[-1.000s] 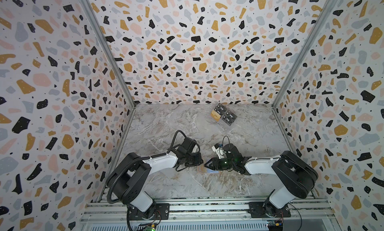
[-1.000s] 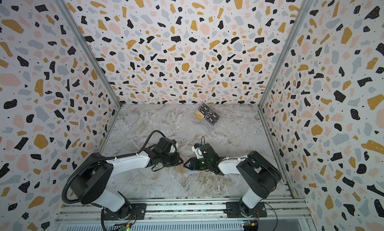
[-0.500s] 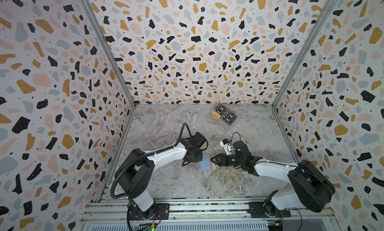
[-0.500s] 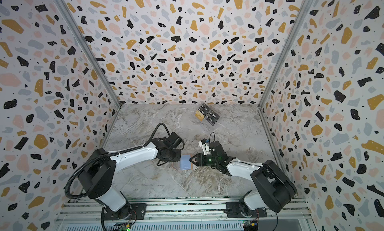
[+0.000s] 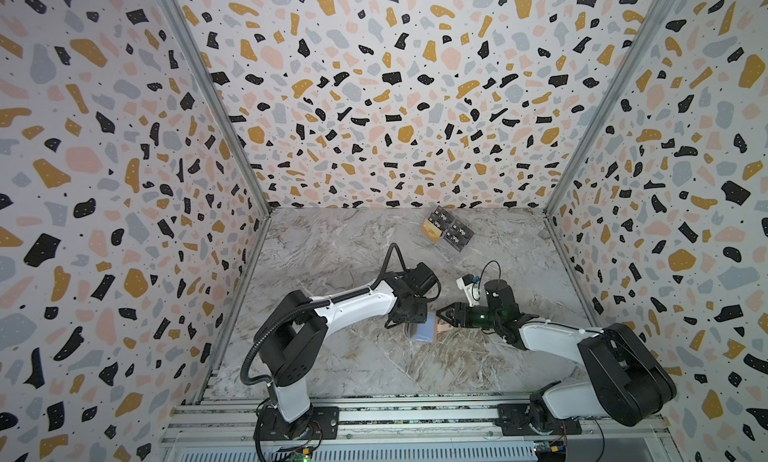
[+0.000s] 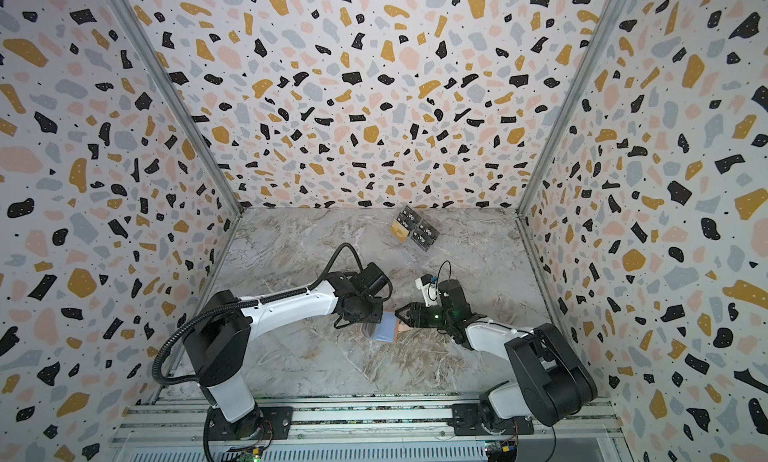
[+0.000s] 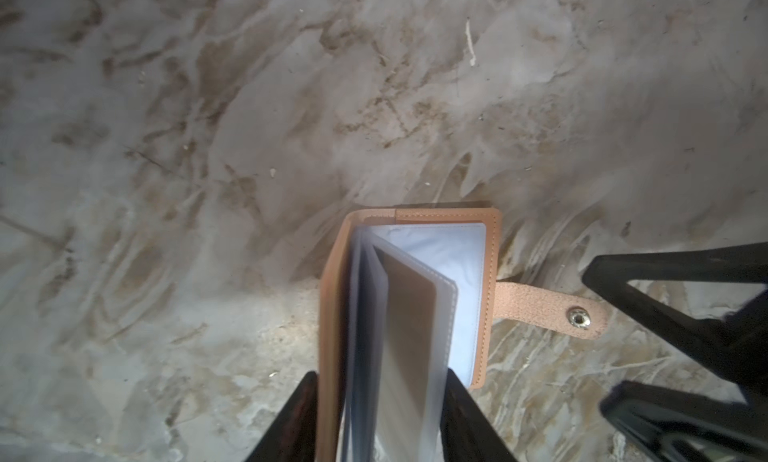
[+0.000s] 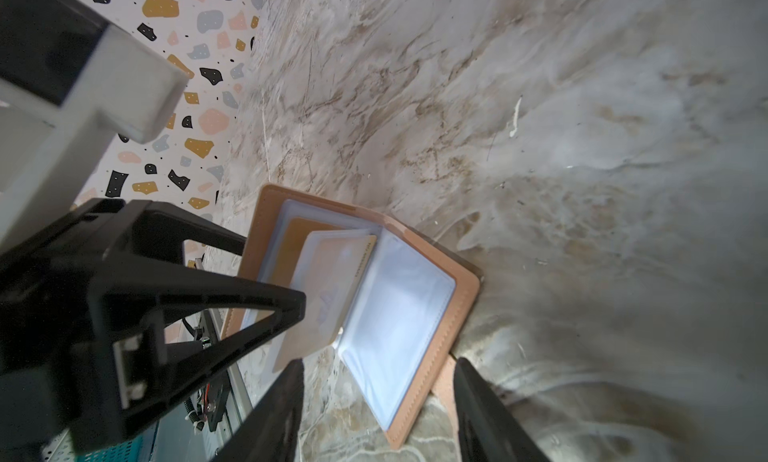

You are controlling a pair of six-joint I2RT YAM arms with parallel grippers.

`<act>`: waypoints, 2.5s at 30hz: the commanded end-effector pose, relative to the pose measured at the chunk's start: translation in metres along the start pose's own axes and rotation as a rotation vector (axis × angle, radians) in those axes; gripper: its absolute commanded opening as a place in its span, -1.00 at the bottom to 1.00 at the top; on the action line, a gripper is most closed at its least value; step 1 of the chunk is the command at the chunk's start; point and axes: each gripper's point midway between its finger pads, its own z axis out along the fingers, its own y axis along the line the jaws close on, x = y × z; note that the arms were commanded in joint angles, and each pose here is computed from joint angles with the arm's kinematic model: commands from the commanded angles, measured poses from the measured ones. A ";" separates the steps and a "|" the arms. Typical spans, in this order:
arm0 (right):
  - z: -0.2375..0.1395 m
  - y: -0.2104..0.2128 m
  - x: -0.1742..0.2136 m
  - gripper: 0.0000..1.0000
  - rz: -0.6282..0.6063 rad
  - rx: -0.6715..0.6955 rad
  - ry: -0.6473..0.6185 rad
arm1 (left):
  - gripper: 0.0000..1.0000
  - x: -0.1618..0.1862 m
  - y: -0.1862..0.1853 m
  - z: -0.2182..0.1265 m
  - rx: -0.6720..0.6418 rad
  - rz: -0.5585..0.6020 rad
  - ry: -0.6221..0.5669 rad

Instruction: Put the credit cards into the card holder

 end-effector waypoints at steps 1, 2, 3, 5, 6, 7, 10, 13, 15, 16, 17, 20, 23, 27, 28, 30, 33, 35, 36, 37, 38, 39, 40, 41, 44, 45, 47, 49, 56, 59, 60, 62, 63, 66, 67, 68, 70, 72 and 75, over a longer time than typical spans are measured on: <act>0.003 -0.001 0.007 0.17 -0.001 -0.037 0.021 | 0.03 0.003 -0.020 0.006 0.060 0.009 0.026; 0.004 -0.005 0.009 0.17 0.008 -0.032 0.022 | 0.04 0.002 -0.024 0.008 0.073 0.007 0.026; 0.006 -0.007 0.012 0.17 0.018 -0.031 0.026 | 0.04 0.003 -0.027 0.011 0.079 0.010 0.030; 0.009 -0.013 0.018 0.17 0.029 -0.024 0.046 | 0.05 0.002 -0.038 0.009 0.104 0.021 0.026; 0.010 -0.015 0.021 0.17 0.034 -0.018 0.051 | 0.05 0.002 -0.043 0.007 0.117 0.028 0.019; 0.010 -0.018 0.022 0.17 0.034 -0.012 0.052 | 0.05 0.002 -0.047 0.005 0.130 0.026 0.016; 0.011 -0.024 0.026 0.16 0.037 0.009 0.063 | 0.07 0.003 -0.055 0.001 0.183 0.018 0.003; 0.001 -0.029 0.021 0.16 0.049 0.031 0.029 | 0.08 0.008 -0.063 0.005 0.249 0.008 0.001; -0.006 -0.032 0.016 0.16 0.054 0.044 0.008 | 0.11 0.012 -0.073 0.007 0.294 0.023 0.001; -0.009 -0.032 0.014 0.16 0.053 0.051 0.002 | 0.12 0.012 -0.078 0.007 0.312 0.029 0.001; -0.011 -0.032 0.012 0.16 0.051 0.055 -0.003 | 0.13 0.013 -0.081 0.008 0.328 0.034 0.001; -0.016 -0.030 0.005 0.23 0.036 0.065 -0.022 | 0.15 0.017 -0.080 0.018 0.339 0.040 0.013; -0.020 -0.028 -0.003 0.28 0.028 0.067 -0.041 | 0.15 0.025 -0.077 0.028 0.351 0.041 0.027; -0.025 -0.023 -0.009 0.26 0.028 0.065 -0.056 | 0.13 0.035 -0.072 0.040 0.381 0.030 0.033; -0.026 -0.021 -0.010 0.25 0.028 0.064 -0.058 | 0.13 0.038 -0.072 0.044 0.401 0.031 0.043; -0.030 -0.018 -0.009 0.22 0.033 0.063 -0.059 | 0.09 0.042 -0.078 0.045 0.478 0.010 0.057; -0.035 -0.014 -0.006 0.15 0.025 0.075 -0.049 | 0.07 0.035 -0.090 0.026 0.580 -0.038 0.022; -0.038 -0.014 -0.004 0.14 0.020 0.095 -0.050 | 0.10 0.030 -0.093 0.012 0.596 -0.010 -0.004; -0.040 -0.013 -0.004 0.14 0.022 0.100 -0.050 | 0.11 0.027 -0.093 0.006 0.601 -0.003 -0.016; -0.041 -0.012 -0.003 0.12 0.021 0.101 -0.049 | 0.11 0.025 -0.091 0.000 0.610 0.000 -0.024; -0.041 -0.011 -0.002 0.11 0.022 0.099 -0.048 | 0.11 0.024 -0.088 -0.004 0.610 0.003 -0.032; -0.041 -0.010 -0.002 0.10 0.023 0.099 -0.045 | 0.12 0.023 -0.082 -0.008 0.603 0.000 -0.037; -0.040 -0.008 -0.001 0.10 0.021 0.099 -0.041 | 0.12 0.023 -0.075 -0.011 0.592 0.031 -0.050; -0.039 -0.006 0.000 0.10 0.017 0.101 -0.038 | 0.11 0.022 -0.067 -0.013 0.581 0.036 -0.053; -0.033 0.000 0.005 0.10 -0.014 0.112 -0.011 | 0.00 0.025 -0.042 -0.017 0.595 0.050 -0.064; -0.030 0.001 0.006 0.10 -0.026 0.119 0.000 | -0.09 0.022 -0.031 -0.015 0.587 0.037 -0.070; -0.027 0.005 0.008 0.10 -0.027 0.111 0.010 | -0.22 0.015 -0.010 -0.011 0.557 0.007 -0.094; -0.026 0.013 0.006 0.10 -0.032 0.092 0.002 | -0.23 0.009 0.001 -0.008 0.526 0.010 -0.124; -0.030 0.034 -0.010 0.04 -0.037 0.064 -0.032 | -0.40 0.005 -0.028 -0.004 0.583 0.057 -0.138; -0.034 0.042 -0.018 -0.02 -0.049 0.056 -0.053 | -0.50 0.013 -0.036 0.007 0.564 0.068 -0.106; -0.035 0.044 -0.020 -0.05 -0.050 0.051 -0.059 | -0.58 0.017 -0.039 0.012 0.550 0.078 -0.088; -0.035 0.049 -0.021 -0.14 -0.057 0.034 -0.057 | -0.62 0.025 -0.043 0.022 0.518 0.100 -0.059; -0.034 0.051 -0.019 -0.22 -0.056 0.028 -0.049 | -0.62 0.027 -0.043 0.026 0.502 0.101 -0.056; -0.027 0.046 -0.008 -0.30 -0.043 0.031 -0.003 | -0.67 0.028 -0.036 0.037 0.433 0.061 -0.055; -0.025 0.042 -0.004 -0.31 -0.036 0.037 0.014 | -0.67 0.028 -0.034 0.039 0.411 0.060 -0.058; -0.023 0.038 0.001 -0.31 -0.028 0.042 0.032 | -0.68 0.027 -0.032 0.041 0.378 0.059 -0.065; -0.018 0.028 0.009 -0.33 -0.015 0.060 0.059 | -0.67 0.027 -0.027 0.043 0.320 0.049 -0.074; -0.013 0.020 0.016 -0.37 -0.008 0.074 0.082 | -0.65 0.028 -0.031 0.044 0.323 0.045 -0.072; -0.007 0.012 0.022 -0.44 -0.005 0.080 0.102 | -0.61 0.030 -0.035 0.046 0.328 0.042 -0.059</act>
